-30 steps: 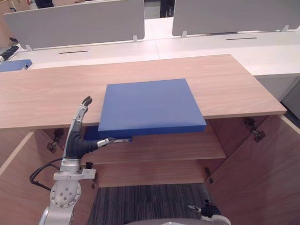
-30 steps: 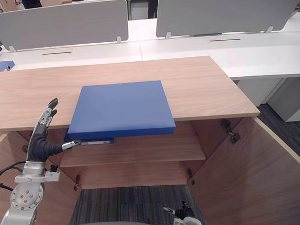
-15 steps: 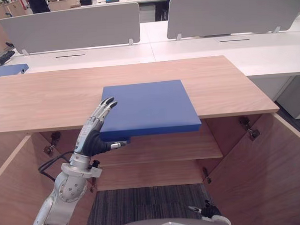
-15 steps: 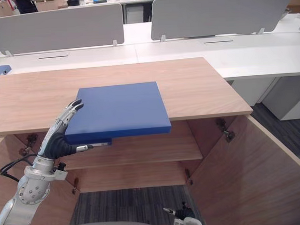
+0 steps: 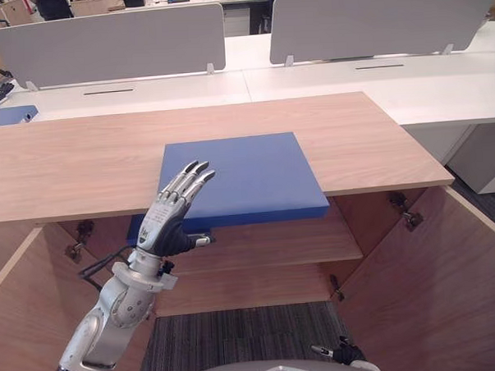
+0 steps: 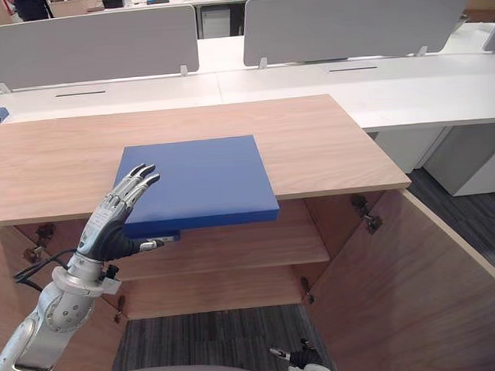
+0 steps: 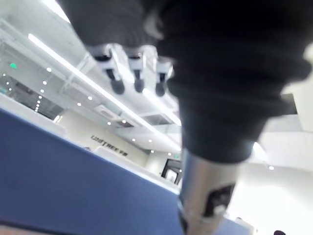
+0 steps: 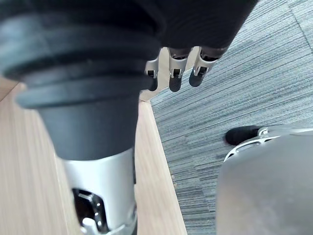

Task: Walk over to the cabinet, pick up the folder, carry it to the office cabinet, place the folder inside the office cabinet, then close the office cabinet door

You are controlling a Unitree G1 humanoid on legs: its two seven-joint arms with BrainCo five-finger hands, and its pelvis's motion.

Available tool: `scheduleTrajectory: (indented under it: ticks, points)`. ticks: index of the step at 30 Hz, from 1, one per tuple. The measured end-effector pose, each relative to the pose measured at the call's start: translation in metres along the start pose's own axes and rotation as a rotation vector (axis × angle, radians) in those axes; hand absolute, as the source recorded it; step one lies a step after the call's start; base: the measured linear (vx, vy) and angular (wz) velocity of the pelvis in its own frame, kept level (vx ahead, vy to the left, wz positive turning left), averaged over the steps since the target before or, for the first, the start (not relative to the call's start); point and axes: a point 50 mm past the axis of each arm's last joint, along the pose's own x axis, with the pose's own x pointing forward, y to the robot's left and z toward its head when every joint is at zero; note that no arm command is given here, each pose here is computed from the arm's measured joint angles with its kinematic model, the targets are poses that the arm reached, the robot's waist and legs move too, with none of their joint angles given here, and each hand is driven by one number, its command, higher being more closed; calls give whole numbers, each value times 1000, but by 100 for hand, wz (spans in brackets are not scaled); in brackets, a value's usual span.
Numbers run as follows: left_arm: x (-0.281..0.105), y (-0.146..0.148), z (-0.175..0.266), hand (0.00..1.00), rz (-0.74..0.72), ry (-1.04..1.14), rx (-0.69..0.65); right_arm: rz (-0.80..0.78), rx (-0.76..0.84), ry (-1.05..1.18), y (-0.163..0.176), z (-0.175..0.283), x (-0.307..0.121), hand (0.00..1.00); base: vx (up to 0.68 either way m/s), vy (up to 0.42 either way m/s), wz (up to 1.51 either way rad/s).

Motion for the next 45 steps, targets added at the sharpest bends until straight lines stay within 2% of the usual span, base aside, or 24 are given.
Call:
scheduleTrajectory:
  ticks: [12, 29, 30, 45]
  points:
    - [0, -12, -10, 0, -20, 45, 113, -31, 5, 2, -1, -1, 0, 0, 0, 0, 0]
    - [-2, -22, -20, 0, 17, 133, 173, -29, 14, 4, 1, -1, 0, 0, 0, 0, 0]
    - [-3, -23, -21, 100, 18, 136, 182, -29, 14, 4, 1, -1, 0, 0, 0, 0, 0]
    - [2, -19, -25, 100, 84, 162, 248, -31, 19, 5, 1, -1, 0, 0, 0, 0, 0]
